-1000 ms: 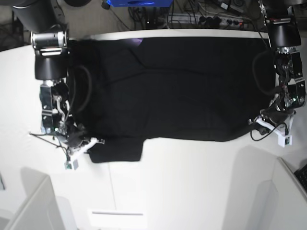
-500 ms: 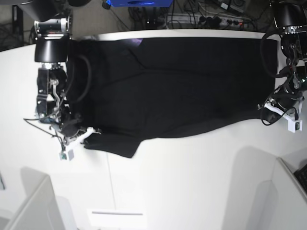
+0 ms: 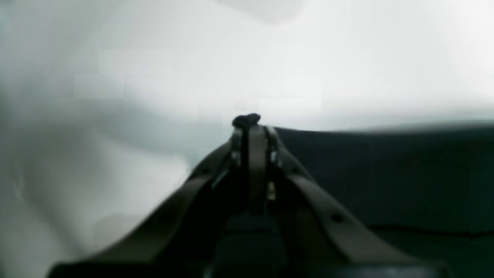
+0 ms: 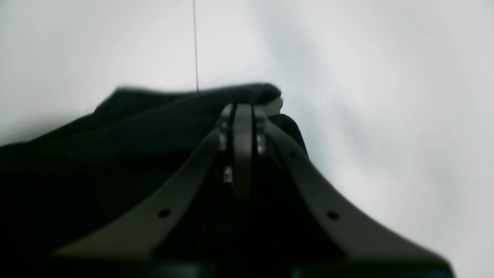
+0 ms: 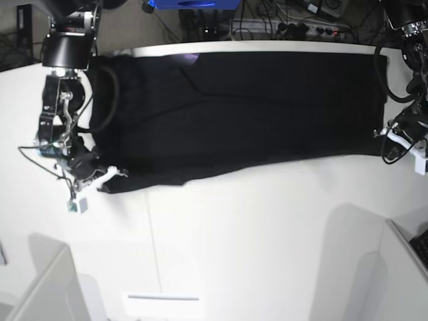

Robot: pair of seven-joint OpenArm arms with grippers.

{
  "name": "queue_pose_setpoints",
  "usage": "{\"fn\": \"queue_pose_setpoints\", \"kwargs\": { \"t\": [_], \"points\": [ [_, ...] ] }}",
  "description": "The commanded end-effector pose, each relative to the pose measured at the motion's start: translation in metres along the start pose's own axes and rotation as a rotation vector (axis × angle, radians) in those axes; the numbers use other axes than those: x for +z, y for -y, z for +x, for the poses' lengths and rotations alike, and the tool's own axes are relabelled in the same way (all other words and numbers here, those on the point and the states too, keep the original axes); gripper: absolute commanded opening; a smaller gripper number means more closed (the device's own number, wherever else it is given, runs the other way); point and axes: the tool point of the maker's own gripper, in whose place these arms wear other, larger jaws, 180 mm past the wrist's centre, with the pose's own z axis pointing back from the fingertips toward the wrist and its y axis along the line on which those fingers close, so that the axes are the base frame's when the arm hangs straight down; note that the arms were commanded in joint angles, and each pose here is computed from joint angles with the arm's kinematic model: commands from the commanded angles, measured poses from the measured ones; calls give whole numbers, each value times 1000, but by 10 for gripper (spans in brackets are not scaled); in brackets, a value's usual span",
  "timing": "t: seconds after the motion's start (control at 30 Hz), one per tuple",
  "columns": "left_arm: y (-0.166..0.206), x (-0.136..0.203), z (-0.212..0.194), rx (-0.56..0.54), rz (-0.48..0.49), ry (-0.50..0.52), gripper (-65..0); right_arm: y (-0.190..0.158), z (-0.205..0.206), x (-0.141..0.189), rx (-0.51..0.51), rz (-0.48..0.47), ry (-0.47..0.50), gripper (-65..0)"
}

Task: Fold the T-shirt properly
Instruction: 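Lift and fold the grasped edge over onto the held edge with both grippers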

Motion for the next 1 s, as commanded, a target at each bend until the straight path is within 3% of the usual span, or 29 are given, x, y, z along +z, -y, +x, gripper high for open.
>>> {"fn": "queue_pose_setpoints", "kwargs": {
  "t": [0.0,0.37,0.97],
  "points": [
    [1,9,16,-34,-2,44,-650,-3,13,6,16,10,44,-650],
    [-2,22,-5,-71,16,-3,-650,0,0,52,12,-23,38,-650],
    [6,32,-19,-120,10,-35,-650,-12,-46,80,18,-15,-35,-650]
  ]
}}
